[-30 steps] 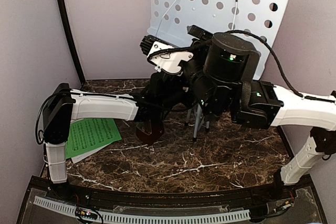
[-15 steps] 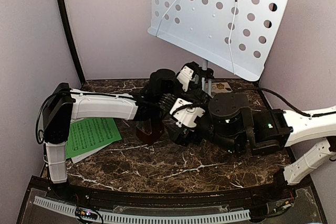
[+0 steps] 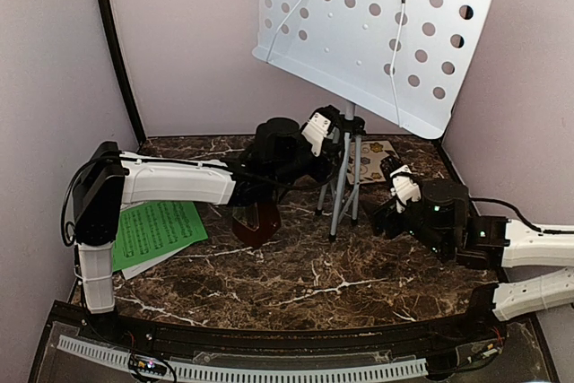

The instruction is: Set up the instrument practice props

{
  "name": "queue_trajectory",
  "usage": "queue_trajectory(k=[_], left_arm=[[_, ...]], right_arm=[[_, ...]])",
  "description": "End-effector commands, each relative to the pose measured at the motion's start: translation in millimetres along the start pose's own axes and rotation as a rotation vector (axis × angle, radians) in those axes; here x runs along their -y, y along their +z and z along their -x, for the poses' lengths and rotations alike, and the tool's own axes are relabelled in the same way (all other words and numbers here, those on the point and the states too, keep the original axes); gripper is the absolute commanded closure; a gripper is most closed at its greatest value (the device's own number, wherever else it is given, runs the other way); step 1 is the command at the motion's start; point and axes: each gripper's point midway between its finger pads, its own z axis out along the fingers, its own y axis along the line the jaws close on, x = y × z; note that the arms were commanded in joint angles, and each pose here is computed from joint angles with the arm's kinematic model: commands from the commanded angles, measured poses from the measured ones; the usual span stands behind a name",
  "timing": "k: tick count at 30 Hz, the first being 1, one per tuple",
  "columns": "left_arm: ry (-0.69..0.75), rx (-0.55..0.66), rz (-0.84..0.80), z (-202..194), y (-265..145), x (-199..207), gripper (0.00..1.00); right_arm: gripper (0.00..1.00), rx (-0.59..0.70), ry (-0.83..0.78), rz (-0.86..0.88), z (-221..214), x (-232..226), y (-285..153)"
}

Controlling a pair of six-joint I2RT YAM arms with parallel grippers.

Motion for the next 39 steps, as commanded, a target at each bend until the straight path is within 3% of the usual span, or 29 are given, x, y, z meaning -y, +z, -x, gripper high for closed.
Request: queue_trajectory(k=[1,9,39], left_arm=[[0.012,-0.069,0.008,-24,1,-7,1.0],[0.026,-0.075,0.009,-22,-1,-8,1.0],[0.032,-0.081,0.021,-19,-2,-11,1.0]], right_arm=[[0.15,0.127,0.133,-0.09,18,37,5],[0.15,0.121,0.167,-0.215,25,74,30],[0.15,0.067,0.15,-0.235,41,65,90]])
